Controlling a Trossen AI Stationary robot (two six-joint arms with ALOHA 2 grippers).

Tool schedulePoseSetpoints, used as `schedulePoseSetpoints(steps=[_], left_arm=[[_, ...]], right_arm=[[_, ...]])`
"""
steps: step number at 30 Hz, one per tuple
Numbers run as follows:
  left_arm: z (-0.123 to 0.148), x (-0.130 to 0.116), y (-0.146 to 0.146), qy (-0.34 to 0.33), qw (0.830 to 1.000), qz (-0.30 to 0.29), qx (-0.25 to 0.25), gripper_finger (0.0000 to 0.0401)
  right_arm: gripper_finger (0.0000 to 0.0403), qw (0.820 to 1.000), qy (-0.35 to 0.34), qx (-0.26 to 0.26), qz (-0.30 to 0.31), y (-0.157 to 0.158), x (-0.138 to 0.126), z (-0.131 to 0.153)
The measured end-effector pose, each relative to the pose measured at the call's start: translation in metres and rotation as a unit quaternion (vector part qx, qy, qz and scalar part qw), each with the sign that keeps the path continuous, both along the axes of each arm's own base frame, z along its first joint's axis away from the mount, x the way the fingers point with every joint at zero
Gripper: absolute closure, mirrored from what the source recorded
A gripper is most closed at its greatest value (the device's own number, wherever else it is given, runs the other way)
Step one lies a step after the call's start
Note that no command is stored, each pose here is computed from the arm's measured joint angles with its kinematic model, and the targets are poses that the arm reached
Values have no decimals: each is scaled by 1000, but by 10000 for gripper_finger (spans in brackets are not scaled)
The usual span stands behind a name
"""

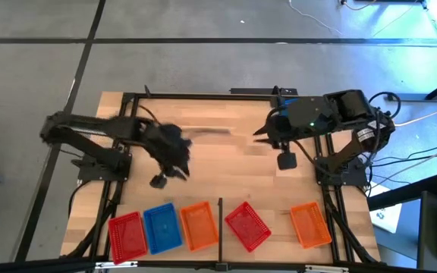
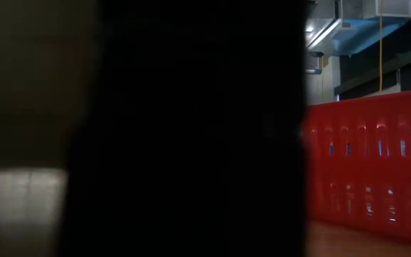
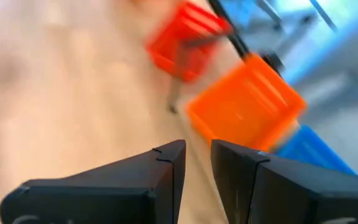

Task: Stack baskets on shelf by color
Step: Stack the red bin on top of the red bin on the shelf

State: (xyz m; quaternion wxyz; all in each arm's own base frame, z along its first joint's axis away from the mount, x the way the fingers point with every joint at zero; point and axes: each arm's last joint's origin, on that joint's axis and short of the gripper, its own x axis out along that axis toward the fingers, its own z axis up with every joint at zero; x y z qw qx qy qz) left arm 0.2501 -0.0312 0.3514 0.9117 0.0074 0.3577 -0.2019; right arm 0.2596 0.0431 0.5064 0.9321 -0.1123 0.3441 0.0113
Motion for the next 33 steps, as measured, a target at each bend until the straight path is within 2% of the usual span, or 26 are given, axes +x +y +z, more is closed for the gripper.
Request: schedulePoseSetpoints(steps=[3, 5, 9, 14, 16, 18, 21, 26, 33], left_arm=[[18, -19, 11, -37, 996, 77, 9, 332], [27, -32, 17, -54, 991, 122, 20, 332], [40, -56, 22, -80, 982, 169, 20, 332], [49, -79, 21, -92, 978, 186, -6, 332], [52, -86, 21, -99, 978, 185, -9, 332], [52, -90, 20, -98, 978, 183, -10, 332], [54, -93, 20, -101, 977, 186, -18, 332], [53, -95, 20, -96, 977, 188, -19, 332], [47, -99, 20, -59, 981, 187, -7, 332]], right_arm=[[325, 994, 64, 1, -88, -10, -10, -11], [325, 991, 70, 7, -113, -13, -9, -14], [325, 992, 100, 43, -66, -10, -9, -25], [325, 979, 174, 82, -74, -2, -5, -58], [325, 969, 207, 115, -70, 4, -3, -74], [325, 950, 247, 167, -89, 10, 1, -94], [325, 916, 276, 246, -158, 19, 12, -124], [325, 855, 247, 360, -281, 32, 33, -167], [325, 772, 254, 446, -374, 41, 39, -223]])
